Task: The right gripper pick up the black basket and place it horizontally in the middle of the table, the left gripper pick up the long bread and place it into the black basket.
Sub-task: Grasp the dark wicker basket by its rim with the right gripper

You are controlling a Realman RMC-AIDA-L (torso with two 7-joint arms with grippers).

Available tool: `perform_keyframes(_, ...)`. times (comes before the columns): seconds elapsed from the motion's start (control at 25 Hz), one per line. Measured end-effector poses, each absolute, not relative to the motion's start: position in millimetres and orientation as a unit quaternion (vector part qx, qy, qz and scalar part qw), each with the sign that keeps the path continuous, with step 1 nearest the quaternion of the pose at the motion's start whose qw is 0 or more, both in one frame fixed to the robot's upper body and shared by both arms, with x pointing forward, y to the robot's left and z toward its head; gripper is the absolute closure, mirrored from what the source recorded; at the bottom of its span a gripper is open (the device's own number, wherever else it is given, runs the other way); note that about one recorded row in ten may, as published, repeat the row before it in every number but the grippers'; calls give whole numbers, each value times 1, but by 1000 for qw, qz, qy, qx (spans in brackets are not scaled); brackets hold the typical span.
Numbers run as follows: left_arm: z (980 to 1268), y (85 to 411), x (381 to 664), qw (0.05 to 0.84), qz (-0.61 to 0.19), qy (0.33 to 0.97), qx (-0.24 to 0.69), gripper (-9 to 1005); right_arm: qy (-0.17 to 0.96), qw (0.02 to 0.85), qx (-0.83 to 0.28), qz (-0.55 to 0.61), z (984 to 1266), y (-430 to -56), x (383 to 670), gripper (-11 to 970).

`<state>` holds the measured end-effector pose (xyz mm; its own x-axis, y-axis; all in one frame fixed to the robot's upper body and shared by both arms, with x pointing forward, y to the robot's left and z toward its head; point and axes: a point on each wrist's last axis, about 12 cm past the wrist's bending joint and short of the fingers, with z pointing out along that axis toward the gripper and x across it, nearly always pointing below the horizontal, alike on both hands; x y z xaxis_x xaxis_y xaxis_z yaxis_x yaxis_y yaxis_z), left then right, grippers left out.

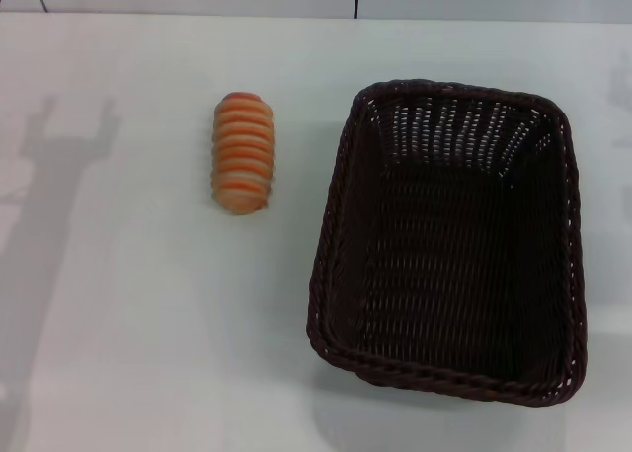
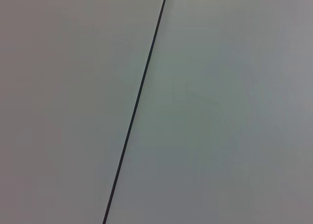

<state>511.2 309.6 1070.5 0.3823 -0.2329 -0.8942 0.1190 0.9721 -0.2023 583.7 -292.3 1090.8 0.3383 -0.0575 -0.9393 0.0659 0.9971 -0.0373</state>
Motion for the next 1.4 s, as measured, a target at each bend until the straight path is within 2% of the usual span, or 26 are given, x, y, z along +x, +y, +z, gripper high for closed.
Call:
perform_keyframes(0.4,1071,309,508,832,-112,540,-56,186,576,817,2,-39,1089,-293,582,488)
perform_keyframes(0.52,1071,309,508,832,-113,540,-55,186,576,817,-15,-33,1089,-289,582,408)
perform_keyframes(0.64,1071,309,508,832,-114,540,-55,186,576,817,-29,-27,1090,-285,583,368)
perform_keyframes(0.92,1071,309,505,835,-115,536,-51,186,599,801,3,-13,1096,-287,583,261)
perform_keyframes(1.04,1071,310,504,837,-114,533,-51,186,626,780,9,-9,1106,-285,585,245)
perform_keyframes(1.4,1068,313,499,833,-114,538,-56,186,716,697,-39,18,1158,-270,580,243)
